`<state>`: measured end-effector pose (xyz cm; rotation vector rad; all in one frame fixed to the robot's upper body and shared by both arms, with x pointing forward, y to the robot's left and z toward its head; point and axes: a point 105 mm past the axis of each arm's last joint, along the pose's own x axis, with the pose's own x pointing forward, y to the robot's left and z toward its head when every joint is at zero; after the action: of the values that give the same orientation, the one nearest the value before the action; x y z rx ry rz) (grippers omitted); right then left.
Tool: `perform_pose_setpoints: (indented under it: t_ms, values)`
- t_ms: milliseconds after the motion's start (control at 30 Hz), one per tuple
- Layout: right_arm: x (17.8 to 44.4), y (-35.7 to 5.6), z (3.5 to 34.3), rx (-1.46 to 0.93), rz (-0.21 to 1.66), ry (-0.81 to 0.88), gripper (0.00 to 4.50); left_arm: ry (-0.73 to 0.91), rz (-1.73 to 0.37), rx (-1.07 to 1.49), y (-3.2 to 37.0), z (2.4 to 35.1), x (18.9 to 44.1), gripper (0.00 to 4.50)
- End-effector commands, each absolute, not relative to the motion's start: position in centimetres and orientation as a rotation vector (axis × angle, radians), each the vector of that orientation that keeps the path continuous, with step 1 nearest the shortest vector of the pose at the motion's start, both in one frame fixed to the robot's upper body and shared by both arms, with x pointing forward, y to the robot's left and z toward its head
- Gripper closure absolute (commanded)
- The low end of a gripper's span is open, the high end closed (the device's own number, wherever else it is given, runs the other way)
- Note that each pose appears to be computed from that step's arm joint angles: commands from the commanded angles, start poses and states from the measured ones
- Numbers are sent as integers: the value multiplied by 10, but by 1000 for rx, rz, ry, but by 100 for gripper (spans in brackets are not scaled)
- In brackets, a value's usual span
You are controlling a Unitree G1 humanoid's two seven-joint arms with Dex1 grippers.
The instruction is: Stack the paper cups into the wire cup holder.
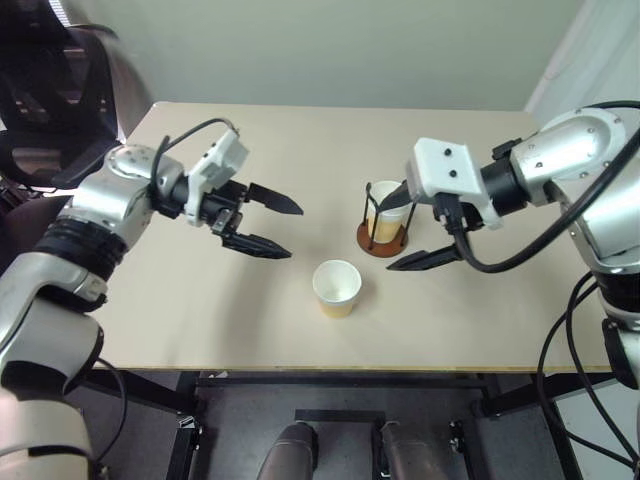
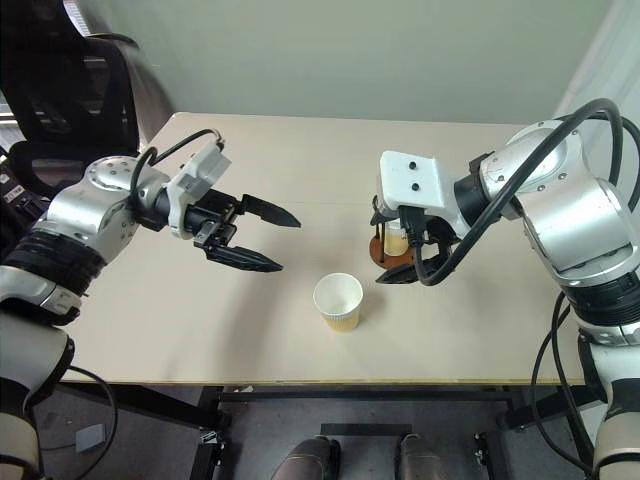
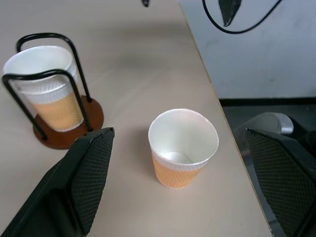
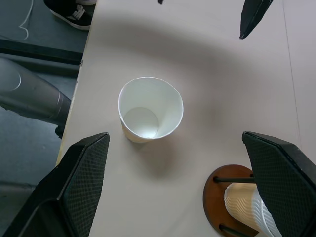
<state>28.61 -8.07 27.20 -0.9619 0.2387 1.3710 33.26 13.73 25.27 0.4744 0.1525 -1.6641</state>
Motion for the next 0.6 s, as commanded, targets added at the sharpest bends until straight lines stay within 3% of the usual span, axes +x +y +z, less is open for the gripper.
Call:
perform_pose_setpoints:
  t_ms: [33,300,400,600]
  values:
    - [282,-82,282,-990,1345,195,13,105,-1729,500,127,269,325,0]
    - [273,-79,276,-989,1370,211,13,104,-1715,508,126,271,329,0]
    - [276,-61,251,-1107,1400,197,13,114,-1669,517,132,272,336,0]
    - [285,-40,246,-1151,1406,146,13,140,-1598,544,148,266,343,0]
